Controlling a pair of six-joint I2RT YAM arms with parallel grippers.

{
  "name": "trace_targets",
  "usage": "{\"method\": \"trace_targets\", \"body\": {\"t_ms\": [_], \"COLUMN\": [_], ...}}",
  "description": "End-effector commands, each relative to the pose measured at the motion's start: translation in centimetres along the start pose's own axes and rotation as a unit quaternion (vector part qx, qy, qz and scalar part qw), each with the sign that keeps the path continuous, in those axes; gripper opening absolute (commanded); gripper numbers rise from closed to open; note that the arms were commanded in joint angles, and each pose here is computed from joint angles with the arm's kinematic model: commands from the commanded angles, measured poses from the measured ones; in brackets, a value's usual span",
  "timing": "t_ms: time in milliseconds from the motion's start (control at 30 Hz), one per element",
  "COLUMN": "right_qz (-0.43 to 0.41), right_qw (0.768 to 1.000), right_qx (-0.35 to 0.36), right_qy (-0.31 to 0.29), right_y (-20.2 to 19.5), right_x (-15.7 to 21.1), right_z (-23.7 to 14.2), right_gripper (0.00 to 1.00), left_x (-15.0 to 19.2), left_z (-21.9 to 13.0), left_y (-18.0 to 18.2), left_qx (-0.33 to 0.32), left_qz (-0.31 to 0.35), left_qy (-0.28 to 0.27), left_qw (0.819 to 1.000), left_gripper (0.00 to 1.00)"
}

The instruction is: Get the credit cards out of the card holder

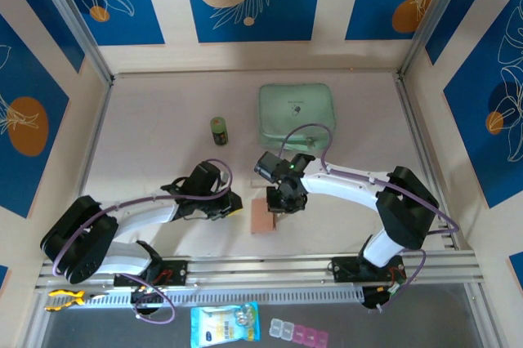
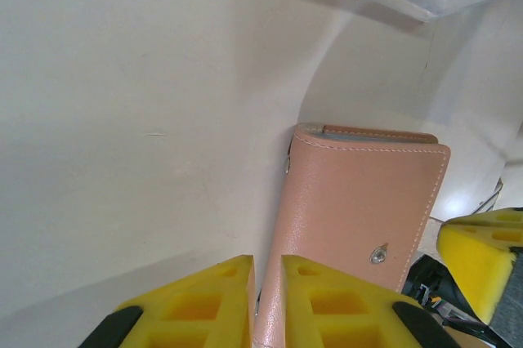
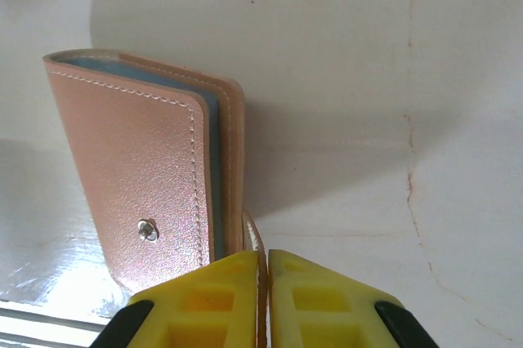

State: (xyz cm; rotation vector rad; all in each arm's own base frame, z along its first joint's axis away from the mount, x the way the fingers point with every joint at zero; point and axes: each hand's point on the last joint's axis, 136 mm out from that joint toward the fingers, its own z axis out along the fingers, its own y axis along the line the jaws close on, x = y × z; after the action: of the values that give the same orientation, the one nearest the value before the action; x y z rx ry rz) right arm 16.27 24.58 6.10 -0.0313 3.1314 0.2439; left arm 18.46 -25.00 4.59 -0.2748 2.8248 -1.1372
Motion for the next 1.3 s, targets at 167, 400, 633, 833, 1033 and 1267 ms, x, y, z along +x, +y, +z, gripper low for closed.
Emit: {"method": "trace_targets", "body": {"t_ms": [167, 400, 633, 833, 1033, 1267], "right_qz": [-0.028, -0.037, -0.045, -0.061, -0.074, -0.087], "right_qw": [0.999, 0.999, 0.998, 0.997, 0.996, 0.995], "right_qx": [-0.012, -0.024, -0.036, -0.043, -0.041, -0.045], "right_qy": [-0.018, -0.024, -0.025, -0.026, -0.025, -0.019], "right_y": [0.9, 1.9, 3.4, 5.0, 6.2, 7.2], "right_x": [-0.7, -1.0, -1.0, -1.1, -1.1, -1.0], "right_z": [-2.3, -3.3, -3.9, -4.3, -4.4, -4.1], "right_gripper": [0.1, 0.09, 0.09, 0.09, 0.09, 0.09], "left_x": [-0.7, -0.5, -0.1, 0.4, 0.7, 1.5], "left_z": [-0.3, -0.4, -0.4, -0.1, -0.1, -0.2], "left_y": [-1.2, -1.5, -2.2, -2.0, -1.2, 0.6], "left_qx": [0.012, 0.018, 0.036, 0.04, 0.03, 0.012], "left_qz": [0.021, 0.034, 0.046, 0.049, 0.045, 0.036], "left_qy": [-0.009, -0.003, 0.009, 0.025, 0.025, 0.028], "left_qw": [1.0, 0.999, 0.998, 0.998, 0.998, 0.999], "left_gripper": [0.16, 0.16, 0.14, 0.14, 0.14, 0.15]}}
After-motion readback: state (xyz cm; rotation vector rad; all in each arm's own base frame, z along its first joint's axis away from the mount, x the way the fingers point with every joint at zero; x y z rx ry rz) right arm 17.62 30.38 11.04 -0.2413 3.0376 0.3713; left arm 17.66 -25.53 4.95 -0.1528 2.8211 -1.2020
